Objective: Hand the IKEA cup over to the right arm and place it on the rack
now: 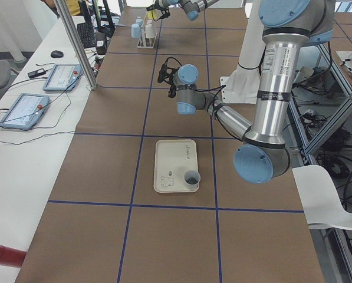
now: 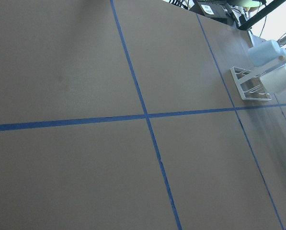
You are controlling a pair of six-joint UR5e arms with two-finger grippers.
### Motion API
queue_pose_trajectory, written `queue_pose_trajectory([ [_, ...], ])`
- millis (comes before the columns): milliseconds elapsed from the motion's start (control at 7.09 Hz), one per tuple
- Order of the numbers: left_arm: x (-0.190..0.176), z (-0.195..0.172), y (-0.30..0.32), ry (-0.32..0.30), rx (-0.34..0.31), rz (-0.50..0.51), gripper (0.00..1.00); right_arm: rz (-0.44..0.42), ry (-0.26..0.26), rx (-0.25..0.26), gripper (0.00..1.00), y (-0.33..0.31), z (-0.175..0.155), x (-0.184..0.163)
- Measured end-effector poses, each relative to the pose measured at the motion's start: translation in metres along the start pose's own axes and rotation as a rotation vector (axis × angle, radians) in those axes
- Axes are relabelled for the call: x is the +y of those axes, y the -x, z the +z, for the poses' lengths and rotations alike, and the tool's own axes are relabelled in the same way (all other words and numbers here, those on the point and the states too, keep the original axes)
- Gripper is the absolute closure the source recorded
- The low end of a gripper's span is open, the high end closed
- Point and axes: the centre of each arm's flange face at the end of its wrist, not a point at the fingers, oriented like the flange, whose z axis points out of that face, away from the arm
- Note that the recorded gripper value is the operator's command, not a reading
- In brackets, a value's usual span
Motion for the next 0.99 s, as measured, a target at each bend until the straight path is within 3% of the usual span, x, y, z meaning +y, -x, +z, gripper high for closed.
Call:
queue_pose_trajectory([
  [564,0.0001,-0.0013,0.0001,-0.001,0.0,-0.001,0.0,0.021,-0.004,0.0,0.97,-0.0013,0.0005,-0.0089],
  [847,0.0002,-0.0009,0.001,0.0,-0.002,-0.001,0.0,0.03,-0.005,0.001,0.85,-0.0016,0.0005,-0.0109],
  [988,0.0003,-0.0008,0.0012,0.0,-0.002,-0.001,0.0,0.03,-0.005,0.001,0.69,-0.0014,0.0009,-0.0114],
])
